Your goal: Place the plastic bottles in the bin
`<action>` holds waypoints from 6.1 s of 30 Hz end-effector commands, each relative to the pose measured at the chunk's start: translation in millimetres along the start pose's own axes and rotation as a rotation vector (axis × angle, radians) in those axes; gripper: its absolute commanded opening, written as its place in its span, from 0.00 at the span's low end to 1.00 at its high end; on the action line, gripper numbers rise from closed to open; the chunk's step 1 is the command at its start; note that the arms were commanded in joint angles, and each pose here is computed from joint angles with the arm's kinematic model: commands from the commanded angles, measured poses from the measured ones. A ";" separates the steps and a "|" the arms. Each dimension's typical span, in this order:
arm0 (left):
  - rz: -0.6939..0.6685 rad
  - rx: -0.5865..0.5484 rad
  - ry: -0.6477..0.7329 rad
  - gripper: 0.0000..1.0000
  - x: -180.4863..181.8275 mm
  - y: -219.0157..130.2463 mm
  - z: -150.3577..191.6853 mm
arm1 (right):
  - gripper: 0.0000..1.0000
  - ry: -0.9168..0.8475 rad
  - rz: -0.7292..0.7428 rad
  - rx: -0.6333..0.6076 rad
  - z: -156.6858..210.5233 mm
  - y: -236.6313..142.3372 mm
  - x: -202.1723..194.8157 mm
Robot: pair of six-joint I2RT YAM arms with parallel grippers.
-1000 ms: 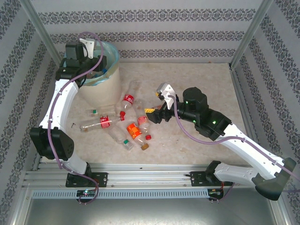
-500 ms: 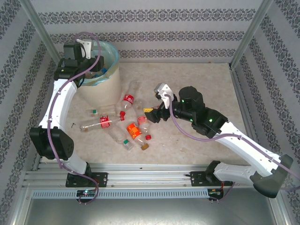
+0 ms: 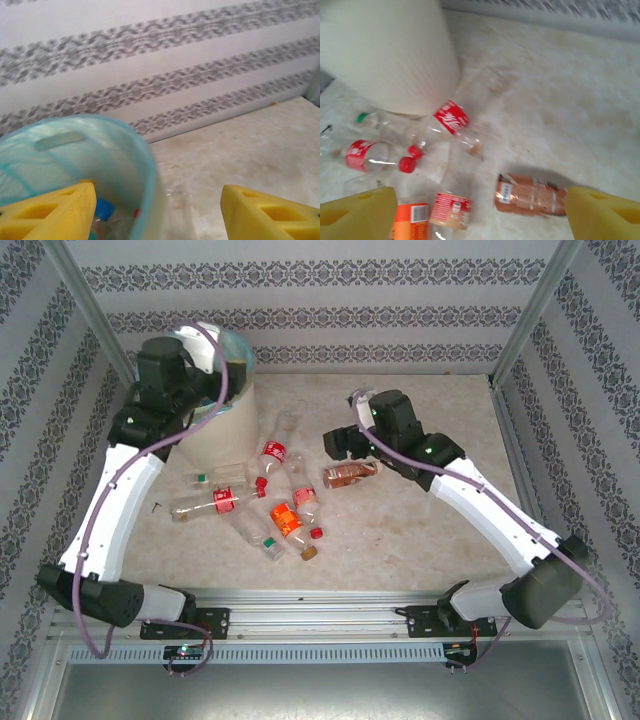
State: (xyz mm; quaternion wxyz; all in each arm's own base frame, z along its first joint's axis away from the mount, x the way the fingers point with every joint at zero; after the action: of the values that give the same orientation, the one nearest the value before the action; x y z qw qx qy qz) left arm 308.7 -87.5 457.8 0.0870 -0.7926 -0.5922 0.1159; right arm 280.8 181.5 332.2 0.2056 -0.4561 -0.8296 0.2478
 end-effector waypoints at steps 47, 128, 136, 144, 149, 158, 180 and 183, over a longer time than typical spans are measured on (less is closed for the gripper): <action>0.505 0.081 0.507 0.81 -99.6 -31.9 122.6 | 0.76 0.958 0.520 0.424 103.5 160.1 -81.0; 0.545 0.287 -0.007 0.82 -113.2 24.1 98.8 | 0.20 0.549 -0.062 -0.218 38.5 48.1 -68.9; 0.769 0.272 -0.139 0.82 -120.8 16.0 76.9 | 0.21 0.268 -0.439 -0.426 -4.1 6.5 -37.2; 0.868 0.237 -0.212 0.81 -123.5 11.5 69.6 | 0.24 0.072 -0.655 -0.630 -21.2 -38.3 -9.9; 0.921 0.217 -0.234 0.80 -125.6 10.9 65.4 | 0.24 -0.008 -0.742 -0.679 -27.8 -59.1 6.9; 1.011 0.211 -0.233 0.76 -129.1 4.9 63.0 | 0.22 -0.044 -0.797 -0.731 -37.9 -80.2 21.7; 1.109 0.161 -0.213 0.54 -129.0 -11.1 64.5 | 0.40 -0.033 -0.805 -0.754 -47.5 -80.0 32.7; 1.101 0.141 -0.200 0.52 -127.6 -14.4 63.4 | 0.60 -0.015 -0.759 -0.765 -46.2 -79.9 30.1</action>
State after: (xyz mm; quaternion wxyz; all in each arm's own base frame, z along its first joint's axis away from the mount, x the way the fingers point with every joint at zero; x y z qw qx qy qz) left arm 249.6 -214.0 393.7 0.0389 -0.9470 -0.0903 0.3058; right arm 242.4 183.5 405.3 0.1236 -0.1490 -0.9713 -0.1383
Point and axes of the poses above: each hand's point on the last joint's axis, 136 mm out from that joint toward the fingers, its own y axis out along the fingers, its own x axis along the line the jaws close on, z = x × y, the point moved 10 cm from there along -y, back along the fingers, and after that the axes turned 10 degrees about -y, right-handed, at the moved point
